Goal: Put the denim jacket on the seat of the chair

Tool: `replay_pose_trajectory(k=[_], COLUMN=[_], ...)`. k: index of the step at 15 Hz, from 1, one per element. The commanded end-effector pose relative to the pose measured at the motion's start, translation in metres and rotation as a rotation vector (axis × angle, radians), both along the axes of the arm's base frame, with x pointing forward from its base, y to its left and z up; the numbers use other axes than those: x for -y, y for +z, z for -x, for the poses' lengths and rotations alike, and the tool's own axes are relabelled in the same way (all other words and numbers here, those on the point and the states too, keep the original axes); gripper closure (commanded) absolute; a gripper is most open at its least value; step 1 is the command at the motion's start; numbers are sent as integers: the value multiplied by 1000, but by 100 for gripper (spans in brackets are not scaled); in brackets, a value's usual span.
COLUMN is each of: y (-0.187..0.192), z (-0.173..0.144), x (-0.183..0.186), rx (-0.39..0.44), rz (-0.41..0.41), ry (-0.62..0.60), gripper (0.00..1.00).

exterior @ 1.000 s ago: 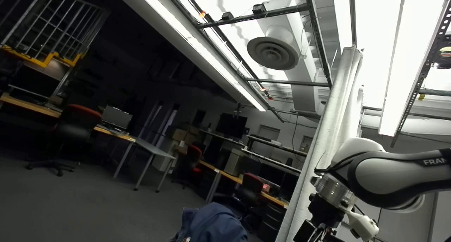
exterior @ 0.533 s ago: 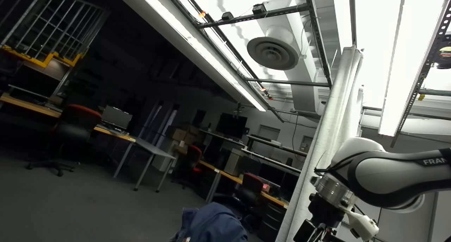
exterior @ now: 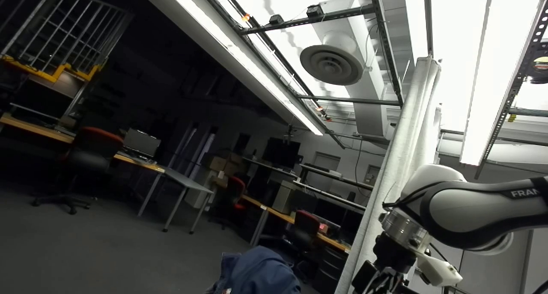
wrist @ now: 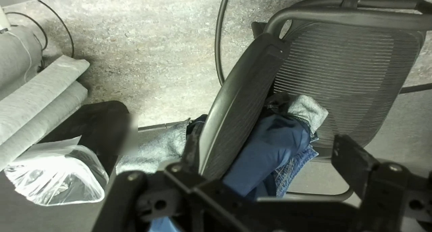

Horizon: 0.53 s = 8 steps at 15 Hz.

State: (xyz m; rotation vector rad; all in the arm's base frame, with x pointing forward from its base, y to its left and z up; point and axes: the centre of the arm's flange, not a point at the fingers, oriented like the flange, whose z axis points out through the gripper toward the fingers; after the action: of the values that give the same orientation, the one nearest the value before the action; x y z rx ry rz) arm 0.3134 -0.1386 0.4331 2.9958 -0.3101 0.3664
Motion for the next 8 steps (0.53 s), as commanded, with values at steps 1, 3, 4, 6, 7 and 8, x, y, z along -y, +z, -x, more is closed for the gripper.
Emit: replay_pose_trajectory(k=[1,3,4,6,7,8], y=[-1,0,1,4,4,4], z=[2,2,2,-2,-2,-3], x=[-5,-6,-7,-4,-5,-5], rx=[0,2,-5,13,13,13], rz=[10,19,21,10,12,13], ry=[-96,-145,-169,-139,-153,-160], gripper=[0,0,0,0,0,0])
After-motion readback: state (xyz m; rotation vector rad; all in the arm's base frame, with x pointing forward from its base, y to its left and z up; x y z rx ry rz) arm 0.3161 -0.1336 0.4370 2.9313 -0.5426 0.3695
